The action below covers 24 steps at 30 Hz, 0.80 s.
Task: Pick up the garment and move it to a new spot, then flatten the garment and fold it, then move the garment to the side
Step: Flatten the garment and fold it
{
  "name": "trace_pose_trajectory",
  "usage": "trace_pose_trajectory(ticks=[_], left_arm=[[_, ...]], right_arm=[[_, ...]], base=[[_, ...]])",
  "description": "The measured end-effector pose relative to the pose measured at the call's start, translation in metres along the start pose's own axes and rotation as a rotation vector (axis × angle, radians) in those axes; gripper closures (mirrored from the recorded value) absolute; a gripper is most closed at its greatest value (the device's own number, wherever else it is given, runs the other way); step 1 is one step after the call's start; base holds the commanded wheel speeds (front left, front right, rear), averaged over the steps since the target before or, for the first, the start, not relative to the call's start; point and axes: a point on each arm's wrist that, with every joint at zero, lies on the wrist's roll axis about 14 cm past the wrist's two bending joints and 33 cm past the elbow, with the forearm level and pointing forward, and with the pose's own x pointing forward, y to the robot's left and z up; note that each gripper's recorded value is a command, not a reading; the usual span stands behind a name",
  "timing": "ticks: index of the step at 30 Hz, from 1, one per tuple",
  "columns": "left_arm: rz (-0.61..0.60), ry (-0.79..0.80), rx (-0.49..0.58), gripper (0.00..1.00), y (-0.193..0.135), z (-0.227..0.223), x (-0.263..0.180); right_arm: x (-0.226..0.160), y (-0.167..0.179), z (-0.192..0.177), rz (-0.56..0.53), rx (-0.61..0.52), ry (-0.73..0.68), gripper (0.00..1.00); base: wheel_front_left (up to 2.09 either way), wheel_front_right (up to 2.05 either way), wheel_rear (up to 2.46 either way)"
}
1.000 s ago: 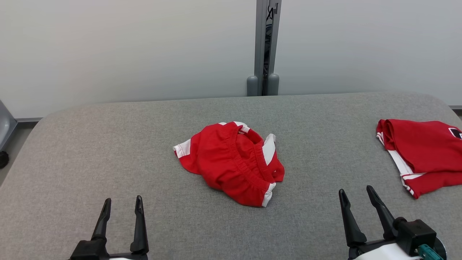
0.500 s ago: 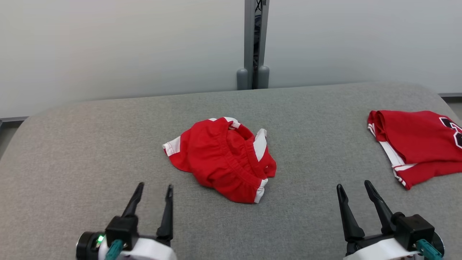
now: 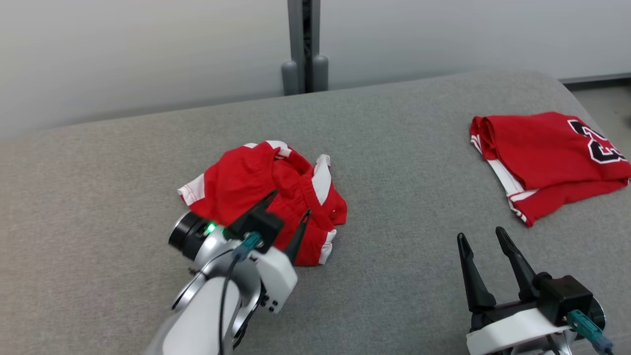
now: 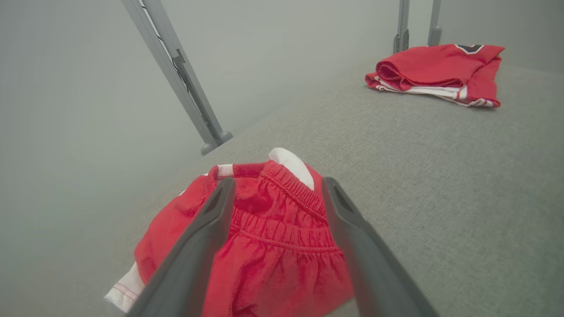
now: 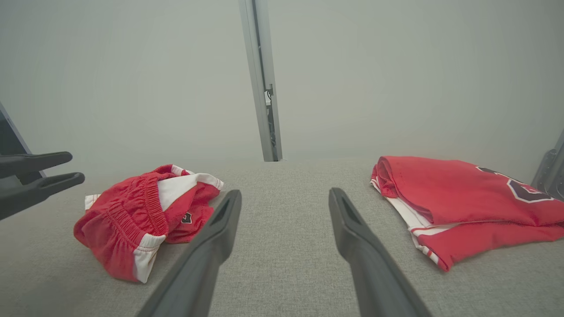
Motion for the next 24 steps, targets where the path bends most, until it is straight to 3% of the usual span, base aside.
trace_pose_trajectory(ticks=[13,24], left_arm=[[-0.312,0.304,0.192,0.0,-0.079,-0.02,0.039],[-0.283,0.525,0.334,0.02,-0.059,-0.06,0.035]], right_arm=[[0.005,-0.024,-0.005,-0.069,-0.017,0.021,0.0],[0.008,-0.03,-0.006,-0.087,-0.019,0.025,0.0]], base=[[0.0,0.0,0.0],[0.0,0.0,0.0]])
